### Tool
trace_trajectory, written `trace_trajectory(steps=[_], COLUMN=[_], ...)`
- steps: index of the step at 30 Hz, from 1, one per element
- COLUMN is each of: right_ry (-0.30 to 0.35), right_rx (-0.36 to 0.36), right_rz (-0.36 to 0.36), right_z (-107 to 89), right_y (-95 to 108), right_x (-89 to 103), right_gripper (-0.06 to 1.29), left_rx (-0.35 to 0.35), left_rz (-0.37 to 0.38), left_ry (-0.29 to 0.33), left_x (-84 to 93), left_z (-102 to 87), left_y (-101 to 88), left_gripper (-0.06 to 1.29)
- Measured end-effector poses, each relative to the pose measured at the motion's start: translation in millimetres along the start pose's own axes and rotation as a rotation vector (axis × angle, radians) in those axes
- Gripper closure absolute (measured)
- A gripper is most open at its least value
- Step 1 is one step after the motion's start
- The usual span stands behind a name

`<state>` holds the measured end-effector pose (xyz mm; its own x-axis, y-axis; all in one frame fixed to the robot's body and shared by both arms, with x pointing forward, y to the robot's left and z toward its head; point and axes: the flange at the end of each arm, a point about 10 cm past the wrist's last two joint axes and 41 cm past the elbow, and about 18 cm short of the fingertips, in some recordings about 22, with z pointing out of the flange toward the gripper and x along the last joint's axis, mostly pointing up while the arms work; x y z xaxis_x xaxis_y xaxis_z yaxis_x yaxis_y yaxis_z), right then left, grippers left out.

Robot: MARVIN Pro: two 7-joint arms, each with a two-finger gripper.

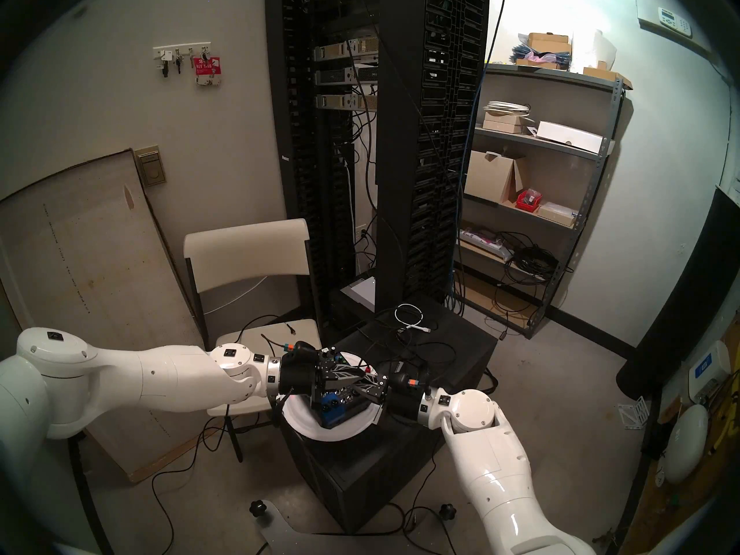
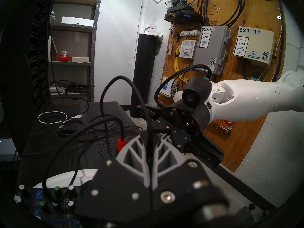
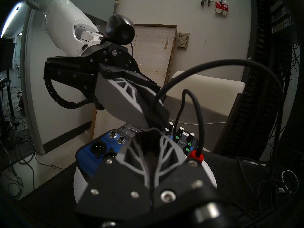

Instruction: Insert aux cable

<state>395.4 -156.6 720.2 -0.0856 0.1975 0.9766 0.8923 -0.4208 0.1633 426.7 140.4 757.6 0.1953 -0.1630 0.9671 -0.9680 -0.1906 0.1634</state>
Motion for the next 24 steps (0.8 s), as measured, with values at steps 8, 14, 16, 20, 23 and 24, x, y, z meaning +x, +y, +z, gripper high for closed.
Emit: trace_trajectory(steps=[8, 14, 16, 20, 23, 24], right_ry=[-0.003, -0.006, -0.007, -0.008, -0.009, -0.01], right_rx=[0.0, 0.002, 0.003, 0.005, 0.007, 0.008], right_rz=[0.005, 0.008, 0.009, 0.009, 0.009, 0.01], right_z=[0.7, 0.8, 0.6, 0.3, 0.0, -0.3], right_y=[-0.3, -0.5, -0.6, -0.8, -0.8, -0.8], right_x=[-1.8, -3.3, -3.6, -4.0, -4.1, -4.2], right_gripper=[1.23, 1.23, 1.23, 1.23, 1.23, 1.23], left_rx=[-0.004, -0.009, -0.01, -0.013, -0.015, -0.017], left_rz=[-0.003, -0.006, -0.007, -0.008, -0.008, -0.009], left_ry=[-0.002, -0.003, -0.003, -0.004, -0.005, -0.006], left_x=[-0.4, -0.6, -0.6, -0.7, -0.8, -0.8], left_z=[0.4, 0.9, 1.2, 1.6, 1.9, 2.1], left_y=[0.2, 0.8, 1.0, 1.4, 1.7, 1.8], left_gripper=[1.24, 1.24, 1.24, 1.24, 1.24, 1.24])
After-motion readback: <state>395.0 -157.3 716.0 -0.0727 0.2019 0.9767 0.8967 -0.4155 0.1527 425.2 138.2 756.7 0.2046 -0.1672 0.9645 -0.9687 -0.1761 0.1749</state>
